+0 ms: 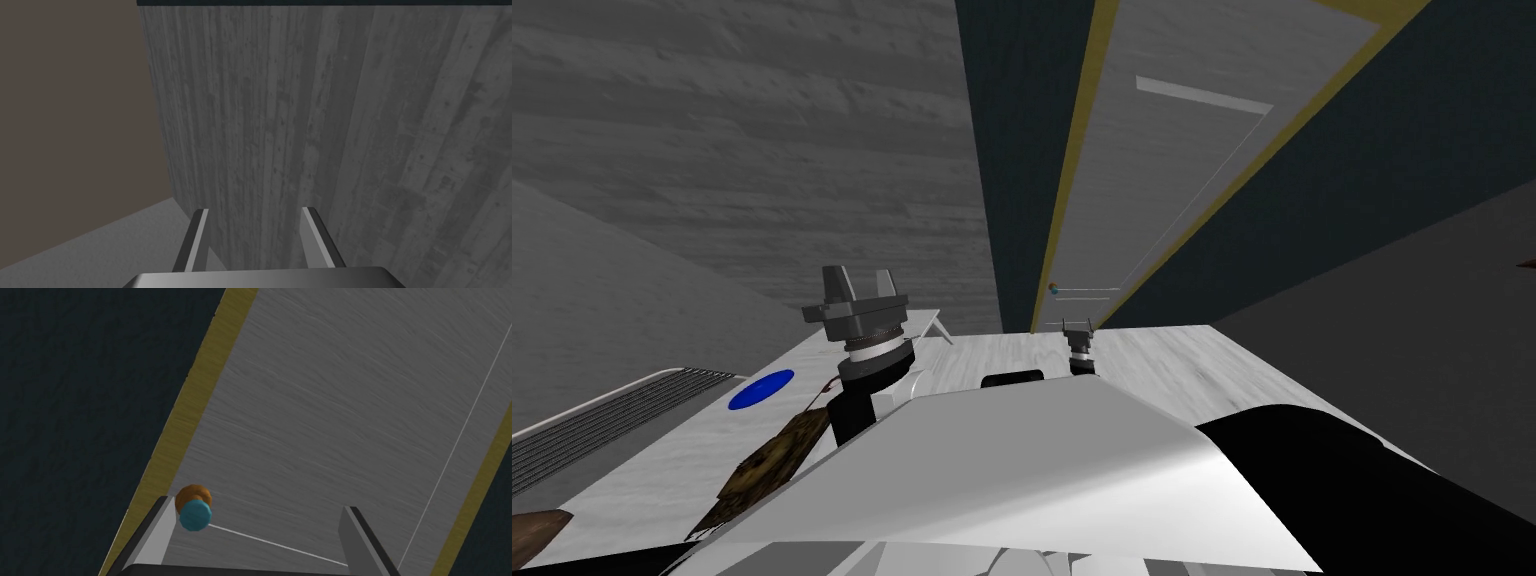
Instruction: Pull the door open
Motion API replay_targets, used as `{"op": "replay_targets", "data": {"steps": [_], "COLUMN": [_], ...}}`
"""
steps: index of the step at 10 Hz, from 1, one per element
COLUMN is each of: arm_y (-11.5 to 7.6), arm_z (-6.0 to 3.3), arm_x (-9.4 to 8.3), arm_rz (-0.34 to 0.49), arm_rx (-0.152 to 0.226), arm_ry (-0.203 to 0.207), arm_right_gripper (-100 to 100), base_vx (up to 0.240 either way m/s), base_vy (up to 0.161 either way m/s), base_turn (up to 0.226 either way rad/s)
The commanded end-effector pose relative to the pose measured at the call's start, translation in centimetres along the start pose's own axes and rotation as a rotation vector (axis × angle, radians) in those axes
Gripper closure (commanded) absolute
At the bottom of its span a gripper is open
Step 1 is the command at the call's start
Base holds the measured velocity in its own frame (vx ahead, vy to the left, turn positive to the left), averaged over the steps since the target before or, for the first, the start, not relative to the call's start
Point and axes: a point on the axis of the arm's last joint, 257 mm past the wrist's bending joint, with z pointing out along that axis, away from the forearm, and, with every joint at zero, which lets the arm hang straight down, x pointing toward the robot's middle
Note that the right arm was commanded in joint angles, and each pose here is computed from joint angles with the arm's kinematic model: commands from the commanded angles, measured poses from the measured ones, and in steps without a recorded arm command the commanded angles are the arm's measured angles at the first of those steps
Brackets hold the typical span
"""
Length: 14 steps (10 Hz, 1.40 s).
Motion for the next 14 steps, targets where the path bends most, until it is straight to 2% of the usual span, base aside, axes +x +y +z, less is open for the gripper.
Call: {"op": "replay_targets", "data": {"steps": [1,7,14], "arm_y": [-0.1,-0.1,0.6], "arm_z": [-0.78,-3.83,-7.39], "arm_x": [-1.2,-5.4,-9.4], "arm_rz": [0.038,0.152,0.255], "arm_rx": [0.009,0.030,0.034], "arm_ry": [-0.026,-0.122,-0.223], "arm_right_gripper": [-100,-100,-100], "base_vx": [0.098,0.099,0.085], "base_vy": [-0.024,-0.030,-0.030], "base_turn": [0.116,0.100,0.089]}}
